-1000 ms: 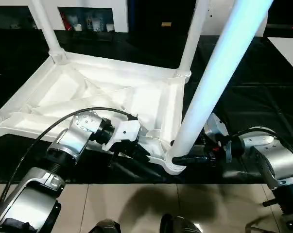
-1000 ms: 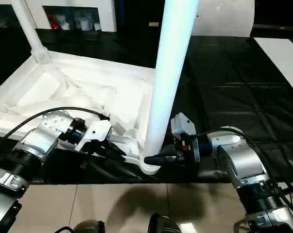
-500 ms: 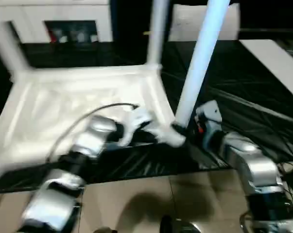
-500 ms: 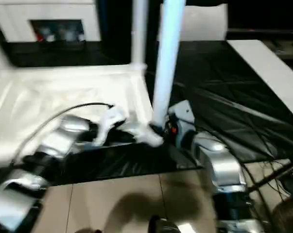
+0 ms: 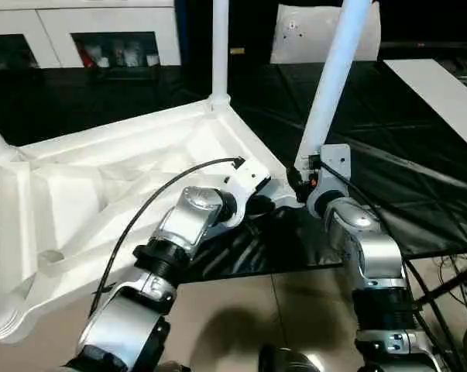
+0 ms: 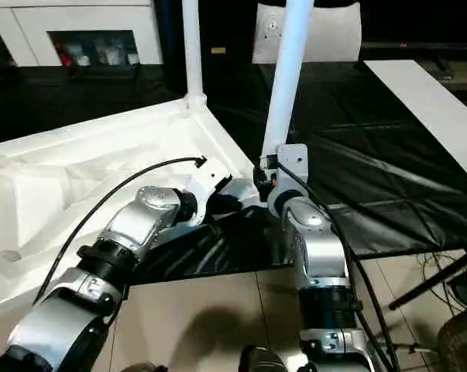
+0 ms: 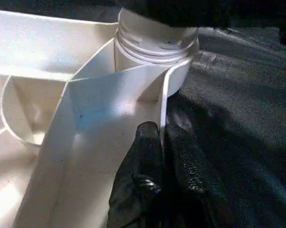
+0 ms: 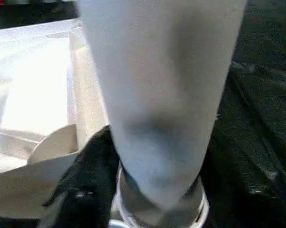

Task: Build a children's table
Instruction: Rotate leg to tighten

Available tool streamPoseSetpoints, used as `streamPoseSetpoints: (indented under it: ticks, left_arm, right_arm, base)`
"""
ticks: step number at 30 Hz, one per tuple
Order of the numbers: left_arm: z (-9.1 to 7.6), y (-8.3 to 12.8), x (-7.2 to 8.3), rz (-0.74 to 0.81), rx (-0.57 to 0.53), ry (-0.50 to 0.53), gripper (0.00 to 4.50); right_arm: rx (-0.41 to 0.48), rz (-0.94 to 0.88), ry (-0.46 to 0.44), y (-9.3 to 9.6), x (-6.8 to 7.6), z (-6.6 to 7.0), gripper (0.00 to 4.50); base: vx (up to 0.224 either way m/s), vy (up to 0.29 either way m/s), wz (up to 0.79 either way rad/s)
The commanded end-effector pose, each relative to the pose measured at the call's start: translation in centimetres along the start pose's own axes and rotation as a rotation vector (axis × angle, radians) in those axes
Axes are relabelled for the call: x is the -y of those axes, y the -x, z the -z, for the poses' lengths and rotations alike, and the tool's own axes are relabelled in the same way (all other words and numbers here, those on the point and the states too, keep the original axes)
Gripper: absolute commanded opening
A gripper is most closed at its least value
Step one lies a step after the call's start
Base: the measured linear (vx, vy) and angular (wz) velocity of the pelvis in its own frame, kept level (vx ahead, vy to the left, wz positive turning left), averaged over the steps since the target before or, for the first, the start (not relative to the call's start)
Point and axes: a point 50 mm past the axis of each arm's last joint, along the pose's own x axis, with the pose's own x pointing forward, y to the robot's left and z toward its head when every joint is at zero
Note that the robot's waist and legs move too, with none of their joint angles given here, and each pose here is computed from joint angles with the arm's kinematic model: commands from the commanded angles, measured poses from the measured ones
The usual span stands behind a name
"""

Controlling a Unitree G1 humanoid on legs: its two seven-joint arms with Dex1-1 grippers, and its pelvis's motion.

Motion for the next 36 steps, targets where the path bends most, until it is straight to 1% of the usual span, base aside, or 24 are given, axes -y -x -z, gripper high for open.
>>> streamPoseSetpoints:
  ticks: [1,2,3,4,5,6,7,8,10,12,13,15,17,18,20,21,25,26,28,30,31,33,34,36]
  left_arm:
    - [-0.6,0.1,0.0,-0.028,0.051,-0.023,0.00]
    - [0.2,0.9,-0.4,-0.005,0.039,-0.035,0.00]
    - [0.5,1.2,-0.6,0.011,0.035,-0.047,0.00]
    - [0.6,1.3,-0.7,0.015,0.034,-0.050,0.00]
    - [1.3,2.1,-1.0,0.049,0.016,-0.082,0.00]
    - [1.7,2.4,-1.1,0.075,0.012,-0.109,0.00]
    - [1.7,2.5,-1.1,0.081,0.011,-0.115,0.00]
    - [2.2,3.0,-1.3,0.108,-0.003,-0.146,0.00]
    - [2.4,3.2,-1.4,0.118,-0.011,-0.157,0.00]
    - [2.7,3.9,-1.3,0.208,-0.012,-0.207,0.00]
    - [2.9,4.2,-1.2,0.237,-0.021,-0.233,0.00]
    - [3.5,5.1,-1.2,0.338,-0.069,-0.325,0.00]
    - [3.6,5.3,-1.3,0.362,-0.081,-0.348,0.00]
    - [3.7,5.7,-1.3,0.407,-0.089,-0.363,0.00]
    - [3.6,6.1,-1.3,0.457,-0.094,-0.375,0.00]
    - [3.7,6.4,-1.3,0.508,-0.115,-0.392,0.00]
    - [3.9,6.8,-1.2,0.573,-0.138,-0.412,0.00]
    - [3.9,6.9,-1.1,0.597,-0.143,-0.420,0.00]
    - [3.8,7.0,-1.1,0.623,-0.150,-0.429,0.00]
    - [3.7,7.1,-1.0,0.659,-0.158,-0.445,0.00]
    - [3.7,7.1,-1.0,0.659,-0.158,-0.445,0.00]
    - [3.7,7.2,-1.0,0.682,-0.167,-0.459,0.00]
    - [3.8,7.4,-1.0,0.721,-0.187,-0.478,0.00]
    - [3.8,7.4,-1.0,0.731,-0.192,-0.482,0.00]
  right_arm:
    - [-0.034,-0.293,-0.034,0.0,-5.1,1.1,2.99]
    - [-0.003,-0.302,-0.013,0.4,-3.8,0.9,2.99]
    - [0.007,-0.305,0.001,0.7,-3.1,0.8,3.14]
    - [0.009,-0.307,0.005,0.7,-2.9,0.8,3.21]
    - [0.030,-0.332,0.047,1.3,-1.7,0.5,3.31]
    - [0.036,-0.353,0.070,1.6,-1.1,0.4,3.41]
    - [0.038,-0.358,0.075,1.6,-0.9,0.4,3.41]
    - [0.039,-0.386,0.111,2.0,-0.1,0.3,3.64]
    - [0.039,-0.400,0.127,2.2,0.2,0.3,3.73]
    - [0.032,-0.476,0.187,2.7,0.9,0.2,3.80]
    - [0.029,-0.504,0.207,2.9,1.0,0.1,3.80]
    - [0.007,-0.609,0.286,3.4,1.6,0.0,3.80]
    - [-0.003,-0.637,0.309,3.6,1.8,0.0,3.80]
    - [-0.018,-0.696,0.351,3.9,2.0,0.1,3.80]
    - [-0.028,-0.751,0.381,4.1,2.3,0.1,3.80]
    - [-0.029,-0.797,0.377,4.3,2.5,-0.1,3.80]
    - [-0.031,-0.857,0.368,4.5,2.7,-0.4,3.80]
    - [-0.037,-0.895,0.359,4.6,2.7,-0.5,3.52]
    - [-0.046,-0.942,0.358,4.8,2.7,-0.6,3.52]
    - [-0.066,-1.018,0.357,5.1,2.6,-0.7,3.40]
    - [-0.066,-1.018,0.357,5.1,2.6,-0.7,3.16]
    - [-0.080,-1.059,0.367,5.3,2.6,-0.7,3.09]
    - [-0.107,-1.125,0.369,5.6,2.7,-0.8,3.07]
    - [-0.115,-1.147,0.369,5.6,2.7,-0.8,2.77]
  base:
    - [0.000,0.000,0.00]
    - [0.000,0.000,0.00]
    - [0.000,0.000,0.00]
    - [0.000,0.000,0.00]
    - [0.000,0.000,0.00]
    - [0.014,-0.056,0.00]
    - [0.014,-0.056,0.00]
    - [0.015,-0.071,0.04]
    - [0.017,-0.070,0.04]
    - [0.010,-0.029,0.02]
    - [0.000,0.000,0.00]
    - [0.000,0.000,0.00]
    - [0.060,-0.026,0.02]
    - [0.063,-0.024,0.02]
    - [0.029,-0.010,0.01]
    - [0.055,-0.023,0.03]
    - [0.000,0.000,0.00]
    - [0.000,0.000,0.00]
    - [0.000,0.000,0.00]
    - [0.000,0.000,0.00]
    - [0.000,0.000,0.00]
    - [0.000,0.000,0.00]
    - [0.000,0.000,0.00]
    - [0.000,0.000,0.00]
